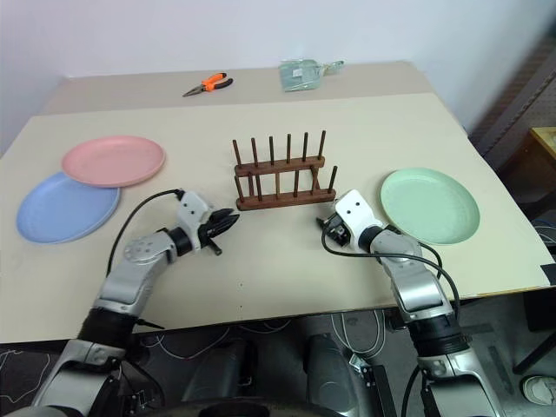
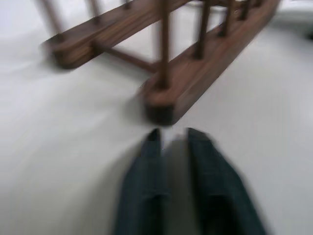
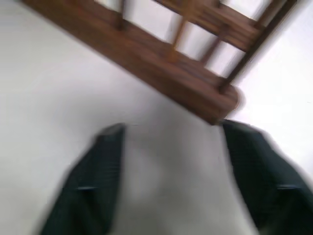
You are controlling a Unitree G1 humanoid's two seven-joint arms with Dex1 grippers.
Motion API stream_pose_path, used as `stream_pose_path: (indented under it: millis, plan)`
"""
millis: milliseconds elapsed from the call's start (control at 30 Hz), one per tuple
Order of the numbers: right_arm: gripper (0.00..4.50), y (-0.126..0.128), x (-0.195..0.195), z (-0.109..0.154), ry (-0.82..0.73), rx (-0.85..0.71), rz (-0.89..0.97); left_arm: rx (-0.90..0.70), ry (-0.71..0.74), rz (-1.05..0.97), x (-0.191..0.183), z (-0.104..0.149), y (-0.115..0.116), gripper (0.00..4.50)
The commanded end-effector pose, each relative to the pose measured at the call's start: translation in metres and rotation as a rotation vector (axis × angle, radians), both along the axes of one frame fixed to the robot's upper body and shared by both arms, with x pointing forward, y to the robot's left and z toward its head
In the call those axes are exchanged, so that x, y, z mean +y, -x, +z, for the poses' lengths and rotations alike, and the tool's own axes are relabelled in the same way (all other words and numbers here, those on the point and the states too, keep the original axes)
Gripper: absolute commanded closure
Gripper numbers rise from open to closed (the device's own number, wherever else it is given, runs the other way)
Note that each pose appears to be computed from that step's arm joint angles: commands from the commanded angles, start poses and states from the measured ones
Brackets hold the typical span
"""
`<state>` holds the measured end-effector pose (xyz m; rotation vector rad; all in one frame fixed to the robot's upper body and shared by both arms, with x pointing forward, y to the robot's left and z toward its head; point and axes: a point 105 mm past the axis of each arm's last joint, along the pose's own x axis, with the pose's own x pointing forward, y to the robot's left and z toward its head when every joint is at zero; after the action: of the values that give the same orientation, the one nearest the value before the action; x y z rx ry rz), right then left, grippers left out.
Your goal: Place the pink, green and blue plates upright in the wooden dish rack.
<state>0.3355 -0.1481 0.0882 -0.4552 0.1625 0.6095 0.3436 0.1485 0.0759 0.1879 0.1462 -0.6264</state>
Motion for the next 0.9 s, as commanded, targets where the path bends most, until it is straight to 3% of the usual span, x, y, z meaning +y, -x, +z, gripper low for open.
stream_pose_path:
  millis: [33, 200, 333, 600, 800, 900]
  plan:
    - [0.0, 0.009, 0.017, 0.026, -0.007, -0.083, 0.101, -0.148, 0.115, 0.259, 0.049, 0.049, -0.014, 2.18]
    - [0.0, 0.014, 0.026, 0.027, -0.049, -0.039, 0.161, -0.324, 0.257, 0.812, 0.132, 0.111, -0.032, 2.18]
    - [0.0, 0.018, 0.035, 0.031, -0.078, -0.025, 0.219, -0.245, 0.458, 1.156, 0.185, 0.113, -0.024, 2.18]
    - [0.0, 0.018, 0.041, 0.033, -0.074, -0.045, 0.237, 0.046, 0.794, 1.079, 0.172, 0.088, -0.037, 2.18]
    - [0.0, 0.018, 0.039, 0.034, -0.07, -0.067, 0.216, 0.136, 0.991, 1.062, 0.175, 0.083, -0.047, 2.18]
    - [0.0, 0.017, 0.035, 0.035, -0.071, -0.075, 0.193, 0.149, 1.035, 1.064, 0.176, 0.084, -0.051, 3.04]
